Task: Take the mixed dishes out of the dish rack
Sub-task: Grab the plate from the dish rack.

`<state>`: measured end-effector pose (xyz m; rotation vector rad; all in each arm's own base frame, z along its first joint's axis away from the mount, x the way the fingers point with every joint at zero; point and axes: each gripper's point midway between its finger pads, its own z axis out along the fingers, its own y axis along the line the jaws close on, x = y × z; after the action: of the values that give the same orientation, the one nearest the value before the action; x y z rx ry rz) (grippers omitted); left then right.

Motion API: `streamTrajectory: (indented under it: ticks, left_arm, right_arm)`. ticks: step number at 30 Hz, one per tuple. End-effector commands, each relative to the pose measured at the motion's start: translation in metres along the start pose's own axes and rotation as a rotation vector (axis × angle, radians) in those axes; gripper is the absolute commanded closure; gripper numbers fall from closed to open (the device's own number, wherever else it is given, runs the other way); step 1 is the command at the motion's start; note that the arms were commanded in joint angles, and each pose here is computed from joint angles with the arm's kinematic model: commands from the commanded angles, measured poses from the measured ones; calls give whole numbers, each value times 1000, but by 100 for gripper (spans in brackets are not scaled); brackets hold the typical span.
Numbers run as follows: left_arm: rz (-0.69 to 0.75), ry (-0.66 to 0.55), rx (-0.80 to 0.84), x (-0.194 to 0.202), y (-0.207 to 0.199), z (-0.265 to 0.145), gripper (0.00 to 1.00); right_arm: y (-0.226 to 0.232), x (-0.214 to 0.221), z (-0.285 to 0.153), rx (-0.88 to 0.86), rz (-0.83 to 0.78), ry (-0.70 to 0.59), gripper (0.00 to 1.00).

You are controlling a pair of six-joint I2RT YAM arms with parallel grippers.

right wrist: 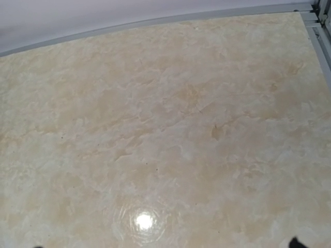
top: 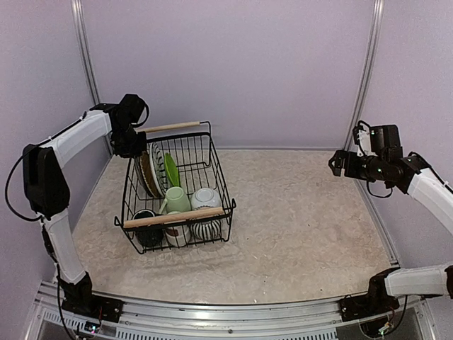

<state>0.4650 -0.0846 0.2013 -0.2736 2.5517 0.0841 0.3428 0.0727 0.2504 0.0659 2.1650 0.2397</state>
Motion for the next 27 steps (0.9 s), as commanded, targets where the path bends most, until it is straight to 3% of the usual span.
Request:
streamTrajectory:
  ticks: [1,6,13,27]
  left_arm:
    - [13,29,-81,4,15,12,82]
    - [13,26,-92,4,15,14,86]
    - [53,9,-148,-1,13,6,100]
    - [91,-79,-228,-20,9,-44,100]
  right_arm:
    - [1,9,4,5,3,17,0]
    - [0,12,6,6,6,23,0]
    - [0,11,5,11,4,19,0]
    - [-2,13,6,21,-1,20,0]
